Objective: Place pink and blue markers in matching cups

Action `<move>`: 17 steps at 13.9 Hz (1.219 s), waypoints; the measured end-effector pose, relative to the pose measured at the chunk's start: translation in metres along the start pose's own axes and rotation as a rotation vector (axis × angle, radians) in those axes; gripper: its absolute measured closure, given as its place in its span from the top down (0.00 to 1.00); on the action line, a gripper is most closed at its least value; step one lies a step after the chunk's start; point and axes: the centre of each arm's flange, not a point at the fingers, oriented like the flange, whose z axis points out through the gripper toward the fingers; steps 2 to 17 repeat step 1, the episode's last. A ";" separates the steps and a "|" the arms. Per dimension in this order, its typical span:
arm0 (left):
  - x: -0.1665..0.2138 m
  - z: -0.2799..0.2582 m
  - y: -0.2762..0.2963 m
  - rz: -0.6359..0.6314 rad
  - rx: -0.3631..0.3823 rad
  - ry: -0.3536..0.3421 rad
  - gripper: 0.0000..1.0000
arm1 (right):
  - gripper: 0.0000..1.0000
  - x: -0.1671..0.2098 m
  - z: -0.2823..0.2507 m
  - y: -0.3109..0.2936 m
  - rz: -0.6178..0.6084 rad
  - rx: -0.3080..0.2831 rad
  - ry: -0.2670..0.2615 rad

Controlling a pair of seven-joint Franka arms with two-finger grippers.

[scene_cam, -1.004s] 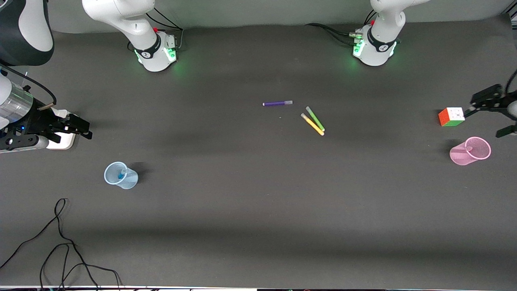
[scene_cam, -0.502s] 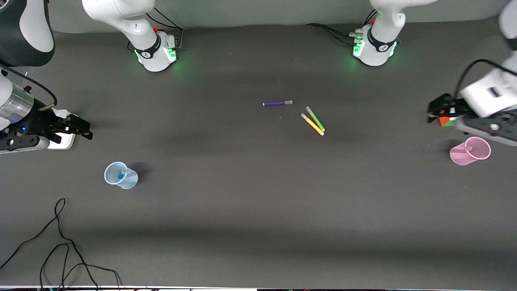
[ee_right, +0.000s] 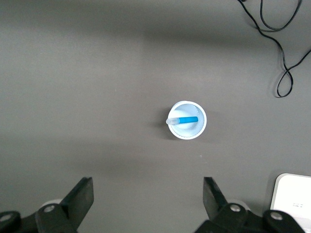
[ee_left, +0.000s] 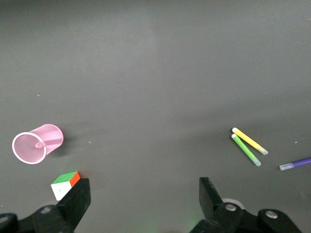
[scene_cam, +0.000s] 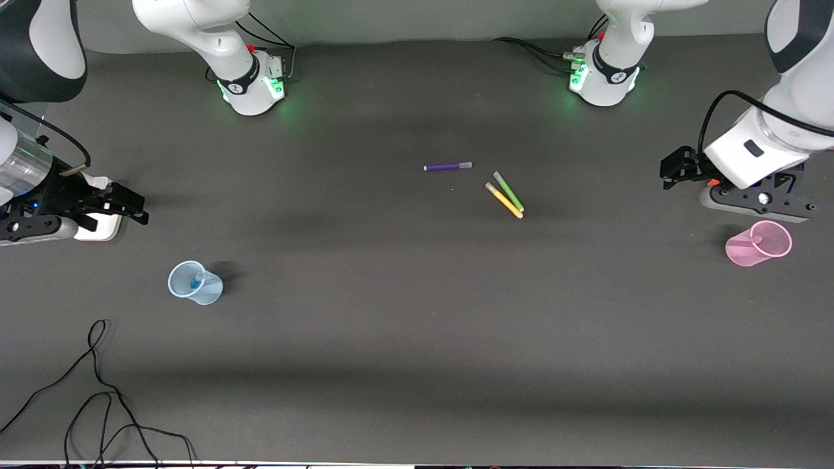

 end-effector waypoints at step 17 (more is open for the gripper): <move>0.000 0.001 -0.003 0.000 -0.001 -0.002 1.00 | 1.00 0.000 -0.001 -0.001 -0.001 0.000 -0.005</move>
